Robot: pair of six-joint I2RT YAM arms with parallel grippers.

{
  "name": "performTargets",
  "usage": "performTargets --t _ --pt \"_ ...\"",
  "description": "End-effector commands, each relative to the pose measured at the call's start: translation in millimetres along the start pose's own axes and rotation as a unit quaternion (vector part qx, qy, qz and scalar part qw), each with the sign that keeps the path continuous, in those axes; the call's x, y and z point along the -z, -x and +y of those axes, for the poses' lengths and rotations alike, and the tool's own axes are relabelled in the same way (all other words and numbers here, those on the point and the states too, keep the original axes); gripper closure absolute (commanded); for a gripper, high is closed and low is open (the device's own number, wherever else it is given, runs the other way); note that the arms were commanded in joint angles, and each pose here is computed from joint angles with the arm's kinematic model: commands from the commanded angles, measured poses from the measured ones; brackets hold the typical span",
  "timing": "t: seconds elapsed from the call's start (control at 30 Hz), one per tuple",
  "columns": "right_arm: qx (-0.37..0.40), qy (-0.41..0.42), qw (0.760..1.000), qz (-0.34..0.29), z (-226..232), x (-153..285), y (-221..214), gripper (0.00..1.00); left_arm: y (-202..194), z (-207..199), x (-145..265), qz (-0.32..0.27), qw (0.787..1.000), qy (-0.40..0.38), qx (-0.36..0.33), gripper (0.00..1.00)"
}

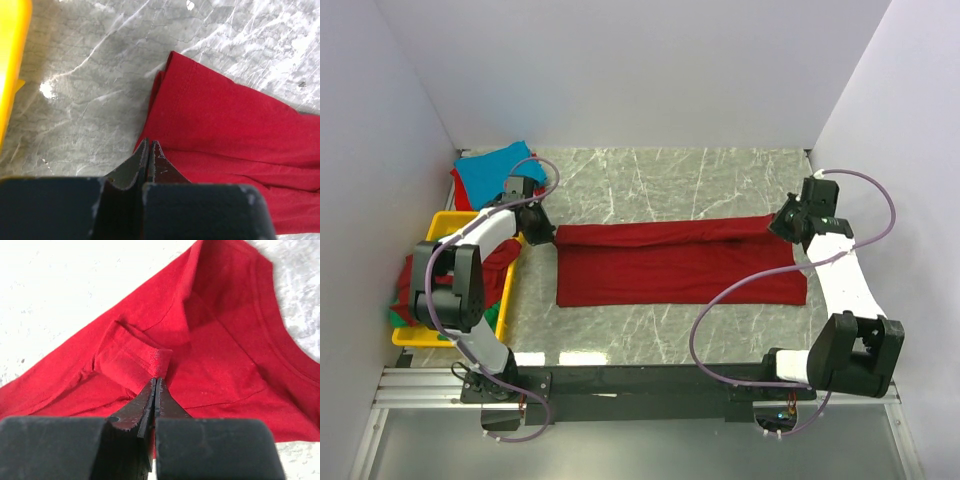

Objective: Fold and stack the t-shirts
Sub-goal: Fold the tshirt

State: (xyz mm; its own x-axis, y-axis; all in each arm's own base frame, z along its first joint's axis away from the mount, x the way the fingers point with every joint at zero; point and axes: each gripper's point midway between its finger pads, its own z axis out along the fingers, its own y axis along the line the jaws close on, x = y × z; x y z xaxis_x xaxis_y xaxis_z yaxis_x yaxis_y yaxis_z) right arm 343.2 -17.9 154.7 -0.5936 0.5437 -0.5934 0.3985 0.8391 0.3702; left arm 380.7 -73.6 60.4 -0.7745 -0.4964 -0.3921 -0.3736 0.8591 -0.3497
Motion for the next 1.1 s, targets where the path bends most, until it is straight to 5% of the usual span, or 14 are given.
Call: performTargets --t 0.0,0.33,0.47,0.6,0.67,0.87,1.07 --pt "-0.007 -0.024 0.999 -0.022 -12.2 8.3 6.0 1.00 9.3 -2.3 11.6 -0.027 1.000 0.000 0.005 1.00" --pt "-0.022 -0.080 0.997 0.012 -40.8 -0.7 -20.0 1.00 -10.8 4.4 5.4 0.007 1.000 0.003 0.011 0.95" --pt "-0.035 -0.131 0.989 0.056 -61.2 0.2 -45.9 0.99 -19.0 6.9 12.6 0.017 1.000 0.003 0.015 0.61" --pt "-0.031 -0.151 0.985 0.079 -67.4 9.3 -60.5 0.64 -15.3 5.9 27.3 0.007 1.000 0.005 0.018 0.45" --pt "-0.020 -0.155 0.985 0.070 -66.8 13.0 -56.2 0.57 -6.1 -0.2 33.0 -0.005 1.000 0.002 0.018 0.40" --pt "0.008 -0.057 0.997 0.043 -24.3 -10.9 -20.9 0.52 31.7 -38.5 27.2 -0.030 0.999 -0.020 -0.012 0.35" --pt "0.026 0.036 0.996 0.080 28.7 -63.2 -0.7 0.52 36.8 -87.8 -9.5 0.002 0.998 -0.062 -0.030 0.35"
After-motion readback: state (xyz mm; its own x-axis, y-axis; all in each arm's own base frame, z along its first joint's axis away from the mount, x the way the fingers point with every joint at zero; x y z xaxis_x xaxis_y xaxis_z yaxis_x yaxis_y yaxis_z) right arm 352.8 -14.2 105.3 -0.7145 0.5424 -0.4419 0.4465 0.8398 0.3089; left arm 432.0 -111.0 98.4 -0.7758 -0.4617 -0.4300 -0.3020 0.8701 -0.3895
